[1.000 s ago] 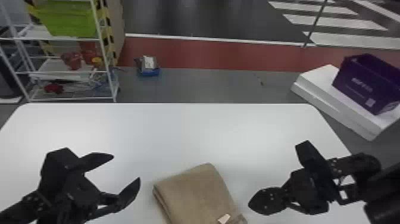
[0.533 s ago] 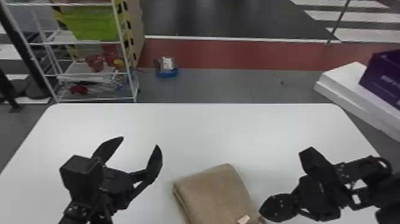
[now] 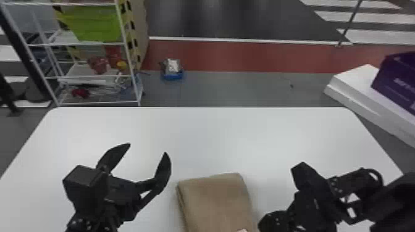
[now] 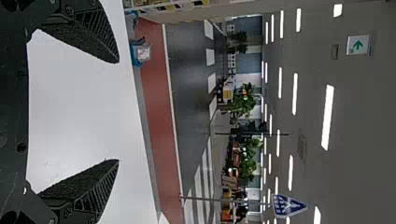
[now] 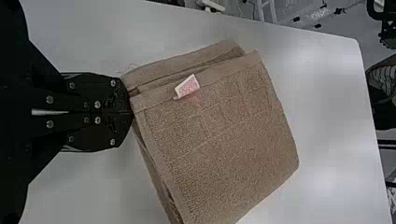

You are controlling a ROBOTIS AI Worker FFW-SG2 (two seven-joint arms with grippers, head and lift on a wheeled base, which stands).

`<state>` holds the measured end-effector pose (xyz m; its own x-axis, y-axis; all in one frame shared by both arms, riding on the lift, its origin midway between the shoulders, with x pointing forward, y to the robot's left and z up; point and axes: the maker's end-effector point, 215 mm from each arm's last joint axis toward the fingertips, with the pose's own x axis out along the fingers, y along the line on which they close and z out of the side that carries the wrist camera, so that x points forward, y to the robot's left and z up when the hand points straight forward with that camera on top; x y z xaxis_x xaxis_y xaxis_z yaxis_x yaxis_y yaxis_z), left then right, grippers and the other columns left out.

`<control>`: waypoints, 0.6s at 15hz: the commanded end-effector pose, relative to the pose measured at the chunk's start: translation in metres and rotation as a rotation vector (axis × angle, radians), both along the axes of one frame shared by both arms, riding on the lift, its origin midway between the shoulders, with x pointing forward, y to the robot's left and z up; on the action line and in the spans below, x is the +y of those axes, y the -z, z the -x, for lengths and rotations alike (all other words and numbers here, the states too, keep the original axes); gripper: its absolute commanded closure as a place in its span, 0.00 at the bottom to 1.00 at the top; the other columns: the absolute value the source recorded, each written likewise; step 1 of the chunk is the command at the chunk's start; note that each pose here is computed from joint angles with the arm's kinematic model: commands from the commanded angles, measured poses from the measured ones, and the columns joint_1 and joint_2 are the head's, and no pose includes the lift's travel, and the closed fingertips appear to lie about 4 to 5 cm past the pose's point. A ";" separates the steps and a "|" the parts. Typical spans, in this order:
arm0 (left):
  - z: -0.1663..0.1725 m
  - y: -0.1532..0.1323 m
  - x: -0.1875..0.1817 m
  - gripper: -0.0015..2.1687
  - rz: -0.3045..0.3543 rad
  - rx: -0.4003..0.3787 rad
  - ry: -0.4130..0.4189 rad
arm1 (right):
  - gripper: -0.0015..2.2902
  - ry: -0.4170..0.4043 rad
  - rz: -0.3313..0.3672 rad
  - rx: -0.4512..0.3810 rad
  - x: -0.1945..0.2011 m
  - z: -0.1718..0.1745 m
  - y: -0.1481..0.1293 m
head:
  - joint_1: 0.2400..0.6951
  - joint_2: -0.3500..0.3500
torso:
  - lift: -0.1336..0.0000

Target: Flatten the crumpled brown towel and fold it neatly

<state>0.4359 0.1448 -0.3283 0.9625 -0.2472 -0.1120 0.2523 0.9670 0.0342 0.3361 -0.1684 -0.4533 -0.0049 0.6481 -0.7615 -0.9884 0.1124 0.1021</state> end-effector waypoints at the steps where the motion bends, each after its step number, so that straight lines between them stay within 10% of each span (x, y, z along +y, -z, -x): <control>1: 0.001 -0.004 0.002 0.06 0.001 -0.008 -0.006 | 0.76 -0.012 -0.011 0.023 0.010 0.008 0.003 | 1.00 0.44 | 0.07; 6: 0.001 -0.008 0.004 0.06 0.002 -0.022 -0.014 | 0.76 0.010 -0.077 -0.007 0.016 -0.004 -0.020 | 1.00 0.50 | 0.07; 9: -0.002 -0.018 0.015 0.06 0.019 -0.068 -0.067 | 0.57 0.166 -0.351 -0.110 -0.008 -0.034 -0.114 | 1.00 0.49 | 0.07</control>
